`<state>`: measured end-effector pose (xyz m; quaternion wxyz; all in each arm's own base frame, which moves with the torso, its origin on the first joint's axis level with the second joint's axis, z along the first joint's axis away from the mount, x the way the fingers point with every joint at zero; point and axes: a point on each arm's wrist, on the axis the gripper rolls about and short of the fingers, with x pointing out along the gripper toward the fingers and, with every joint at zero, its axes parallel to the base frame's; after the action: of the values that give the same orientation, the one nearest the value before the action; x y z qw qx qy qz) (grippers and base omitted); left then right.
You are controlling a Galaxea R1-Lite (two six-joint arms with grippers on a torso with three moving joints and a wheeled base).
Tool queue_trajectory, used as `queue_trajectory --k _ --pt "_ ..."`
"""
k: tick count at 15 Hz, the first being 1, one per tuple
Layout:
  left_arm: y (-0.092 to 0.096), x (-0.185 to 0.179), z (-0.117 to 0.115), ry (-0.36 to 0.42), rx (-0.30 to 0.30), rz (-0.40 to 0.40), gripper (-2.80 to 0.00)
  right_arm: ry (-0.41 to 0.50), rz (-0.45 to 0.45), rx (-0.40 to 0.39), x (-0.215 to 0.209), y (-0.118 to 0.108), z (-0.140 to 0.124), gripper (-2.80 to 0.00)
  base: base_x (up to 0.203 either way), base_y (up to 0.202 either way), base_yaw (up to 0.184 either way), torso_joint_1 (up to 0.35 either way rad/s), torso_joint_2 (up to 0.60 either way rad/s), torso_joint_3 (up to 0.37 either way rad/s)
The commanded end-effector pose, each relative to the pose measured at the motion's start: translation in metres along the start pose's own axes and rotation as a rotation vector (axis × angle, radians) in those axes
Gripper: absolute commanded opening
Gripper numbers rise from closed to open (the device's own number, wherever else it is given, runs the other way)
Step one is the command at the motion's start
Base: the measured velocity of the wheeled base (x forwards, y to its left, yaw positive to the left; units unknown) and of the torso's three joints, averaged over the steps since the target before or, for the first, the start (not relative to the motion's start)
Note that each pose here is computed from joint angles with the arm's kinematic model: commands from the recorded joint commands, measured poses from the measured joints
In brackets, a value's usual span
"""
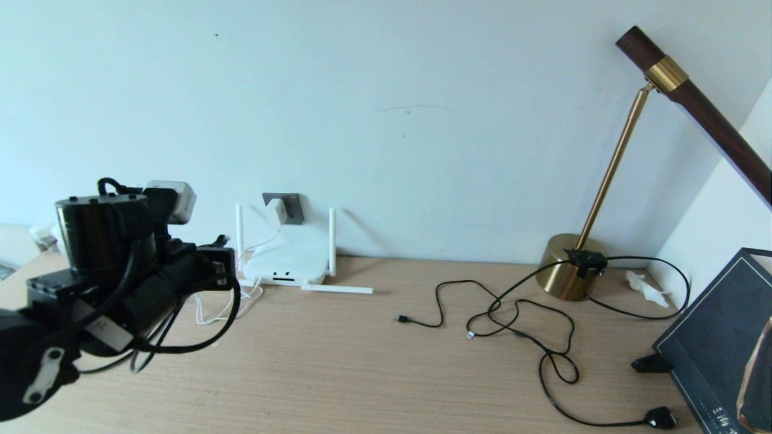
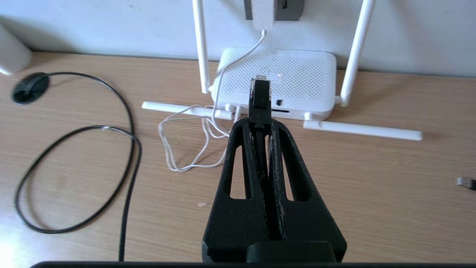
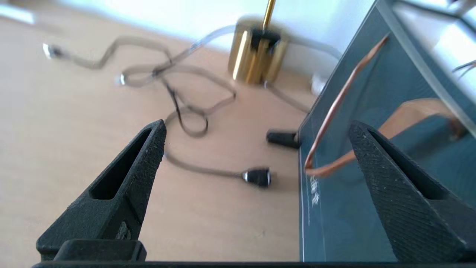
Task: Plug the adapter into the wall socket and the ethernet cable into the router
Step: Align cable and router interface
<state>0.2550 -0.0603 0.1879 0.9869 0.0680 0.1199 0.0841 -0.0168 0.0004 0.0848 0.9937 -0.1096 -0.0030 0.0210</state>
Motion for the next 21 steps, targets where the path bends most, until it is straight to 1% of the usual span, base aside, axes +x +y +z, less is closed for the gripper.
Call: queue_trajectory --k 1,2,3,5,6,7,8,9,12,13,14,16,20,21 --pt "-0.003 -0.004 0.000 -0.008 -0.019 -0.033 -2.80 -0.061 -0.026 0.008 -0.005 0.001 -0.004 0.00 0.000 0.000 0.000 0.000 0.00 0.000" --pt "-0.010 -0.005 0.001 -0.016 -0.014 -0.058 -2.80 -0.053 -0.020 0.029 -0.005 0.002 -0.005 0.00 0.000 0.000 0.000 0.000 0.00 0.000" --pt "-0.012 -0.003 0.000 -0.016 -0.016 -0.059 -2.80 -0.018 -0.016 0.054 -0.005 0.002 -0.008 0.00 0.000 0.000 0.000 0.000 0.00 0.000" --pt "-0.006 0.002 -0.012 0.017 -0.036 -0.012 -2.80 -0.011 -0.022 0.170 -0.005 0.002 -0.009 0.00 0.000 0.000 0.000 0.000 0.00 0.000" --pt "-0.001 0.001 -0.012 0.016 -0.022 0.007 -2.80 -0.012 -0.038 0.208 -0.005 0.002 -0.009 0.00 0.000 0.000 0.000 0.000 0.00 0.000" --pt "0.003 0.000 -0.008 0.005 0.033 0.024 -2.80 -0.014 -0.057 0.234 -0.005 0.001 -0.009 0.00 0.000 0.000 0.000 0.000 0.00 0.000" --pt "0.007 -0.005 -0.003 -0.014 0.064 0.047 -2.80 -0.014 -0.058 0.236 -0.005 0.001 -0.009 0.00 0.000 0.000 0.000 0.000 0.00 0.000" --pt "0.010 -0.010 0.000 -0.026 0.075 0.090 -2.80 -0.014 -0.058 0.236 -0.005 0.001 -0.009 0.00 0.000 0.000 0.000 0.000 0.00 0.000" --pt "0.024 -0.028 0.012 -0.068 0.042 0.252 -2.80 -0.014 -0.058 0.238 -0.005 0.001 -0.009 0.00 0.000 0.000 0.000 0.000 0.00 0.000" --pt "0.028 -0.034 0.010 -0.058 0.051 0.304 -2.80 -0.014 -0.058 0.238 -0.005 0.001 -0.009 0.00 0.000 0.000 0.000 0.000 0.00 0.000" --pt "0.031 -0.039 0.007 -0.051 0.067 0.329 -2.80 -0.014 -0.058 0.238 -0.005 0.001 -0.009 0.00 0.000 0.000 0.000 0.000 0.00 0.000" --pt "0.033 -0.048 -0.002 -0.031 0.101 0.359 -2.80 -0.014 -0.058 0.238 -0.005 0.001 -0.009 0.00 0.000 0.000 0.000 0.000 0.00 0.000" --pt "0.013 -0.041 -0.007 -0.007 0.140 0.328 -2.80 -0.014 -0.058 0.238 -0.005 0.001 -0.009 0.00 0.000 0.000 0.000 0.000 0.00 0.000" --pt "0.010 -0.038 -0.009 0.003 0.147 0.320 -2.80 -0.014 -0.058 0.238 -0.005 0.001 -0.009 0.00 0.000 0.000 0.000 0.000 0.00 0.000"
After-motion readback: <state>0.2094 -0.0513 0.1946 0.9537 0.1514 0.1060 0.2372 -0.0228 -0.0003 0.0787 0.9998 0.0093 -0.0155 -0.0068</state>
